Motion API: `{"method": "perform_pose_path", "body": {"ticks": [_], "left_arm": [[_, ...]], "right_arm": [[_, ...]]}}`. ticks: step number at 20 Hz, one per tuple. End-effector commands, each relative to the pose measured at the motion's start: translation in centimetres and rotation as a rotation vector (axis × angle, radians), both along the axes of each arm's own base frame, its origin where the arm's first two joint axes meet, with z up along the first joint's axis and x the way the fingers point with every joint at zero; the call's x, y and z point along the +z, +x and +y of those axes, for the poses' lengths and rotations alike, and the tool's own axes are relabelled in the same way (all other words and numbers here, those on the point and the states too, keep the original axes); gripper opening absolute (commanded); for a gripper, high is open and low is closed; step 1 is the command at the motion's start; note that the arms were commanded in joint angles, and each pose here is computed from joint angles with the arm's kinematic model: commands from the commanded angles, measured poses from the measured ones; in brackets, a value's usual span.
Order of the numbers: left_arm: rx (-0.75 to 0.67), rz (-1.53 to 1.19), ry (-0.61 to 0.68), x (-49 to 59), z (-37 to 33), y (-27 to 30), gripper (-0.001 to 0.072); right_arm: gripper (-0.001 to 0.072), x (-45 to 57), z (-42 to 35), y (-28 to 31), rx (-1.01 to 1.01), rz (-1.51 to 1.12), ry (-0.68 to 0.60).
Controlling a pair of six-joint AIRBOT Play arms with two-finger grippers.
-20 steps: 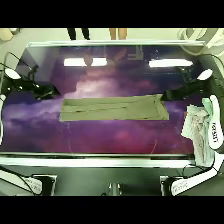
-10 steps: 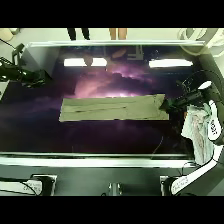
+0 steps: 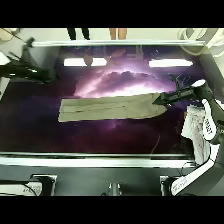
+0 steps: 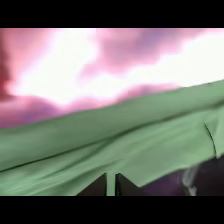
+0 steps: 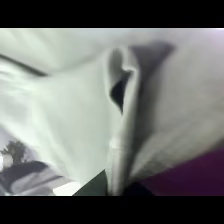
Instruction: Fold the shirts.
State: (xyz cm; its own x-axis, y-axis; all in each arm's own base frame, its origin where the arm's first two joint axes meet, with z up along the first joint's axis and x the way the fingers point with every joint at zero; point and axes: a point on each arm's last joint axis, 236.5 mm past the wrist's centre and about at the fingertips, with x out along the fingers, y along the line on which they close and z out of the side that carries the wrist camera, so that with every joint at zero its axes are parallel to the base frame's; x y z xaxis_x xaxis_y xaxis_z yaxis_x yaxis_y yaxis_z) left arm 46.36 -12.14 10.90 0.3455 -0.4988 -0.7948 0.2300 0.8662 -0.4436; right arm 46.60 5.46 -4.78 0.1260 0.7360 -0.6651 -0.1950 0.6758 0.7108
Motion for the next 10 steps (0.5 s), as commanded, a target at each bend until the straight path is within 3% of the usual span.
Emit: {"method": "perform_pose_path", "body": {"ticks": [1,6,10], "left_arm": [[-0.128,0.031,-0.031,-4.0,-8.6,0.0,0.0023],[-0.211,0.183,-0.194,-12.4,-23.8,-3.1,0.0023],[-0.246,0.347,-0.292,-17.4,-31.5,-8.1,0.0023]], "right_arm": [[0.0018,5.4,1.2,-0.6,0.035,-0.083,0.037],[0.0017,13.0,2.3,-4.3,0.122,-0.157,0.031],[0.0017,18.4,3.0,-6.9,0.143,-0.235,0.009]]}}
